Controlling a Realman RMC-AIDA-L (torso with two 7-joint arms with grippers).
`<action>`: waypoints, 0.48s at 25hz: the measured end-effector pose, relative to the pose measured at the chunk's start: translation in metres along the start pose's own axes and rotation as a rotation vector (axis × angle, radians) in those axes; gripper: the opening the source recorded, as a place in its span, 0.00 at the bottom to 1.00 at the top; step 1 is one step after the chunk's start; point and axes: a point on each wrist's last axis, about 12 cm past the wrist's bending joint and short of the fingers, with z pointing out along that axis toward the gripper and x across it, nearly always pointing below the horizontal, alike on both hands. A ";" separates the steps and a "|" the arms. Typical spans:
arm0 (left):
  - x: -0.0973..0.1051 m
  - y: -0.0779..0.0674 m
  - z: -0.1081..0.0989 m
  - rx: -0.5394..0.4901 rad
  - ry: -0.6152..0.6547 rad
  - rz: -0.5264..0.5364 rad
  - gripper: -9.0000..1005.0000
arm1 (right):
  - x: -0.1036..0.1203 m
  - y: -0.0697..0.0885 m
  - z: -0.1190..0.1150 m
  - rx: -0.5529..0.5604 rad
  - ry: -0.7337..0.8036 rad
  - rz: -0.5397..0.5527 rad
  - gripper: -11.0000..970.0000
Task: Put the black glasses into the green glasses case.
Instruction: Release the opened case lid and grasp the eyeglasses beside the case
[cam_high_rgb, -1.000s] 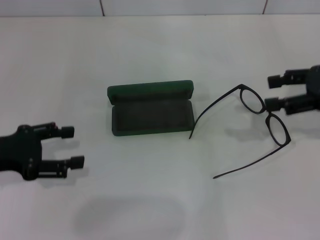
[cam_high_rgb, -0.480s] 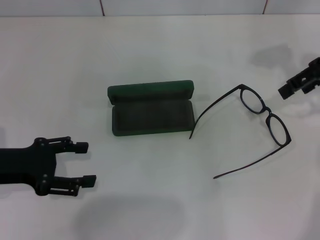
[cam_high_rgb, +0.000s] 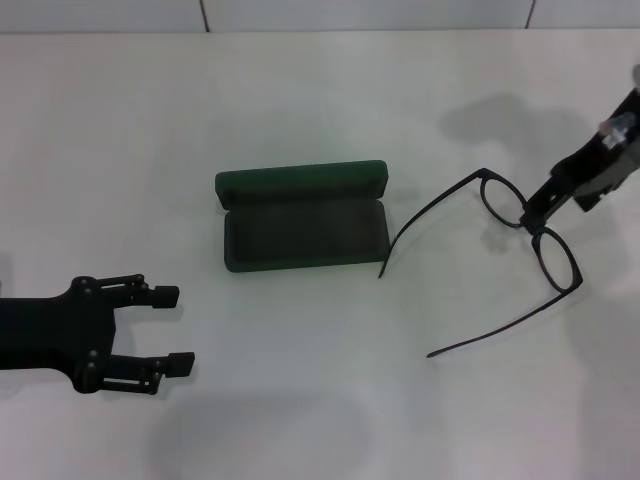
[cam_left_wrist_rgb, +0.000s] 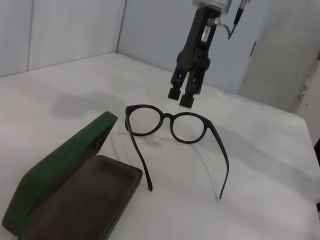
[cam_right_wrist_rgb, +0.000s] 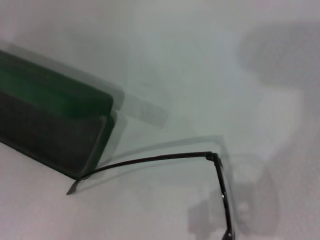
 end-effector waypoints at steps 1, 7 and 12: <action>0.000 0.000 0.000 0.000 0.000 0.000 0.87 | -0.002 0.004 0.004 0.010 0.004 -0.009 0.87; 0.001 -0.001 -0.001 -0.004 -0.001 -0.003 0.87 | -0.003 0.011 0.023 0.034 0.005 -0.015 0.85; 0.002 -0.001 -0.001 -0.006 -0.001 -0.003 0.86 | -0.003 0.011 0.031 0.037 -0.006 -0.007 0.83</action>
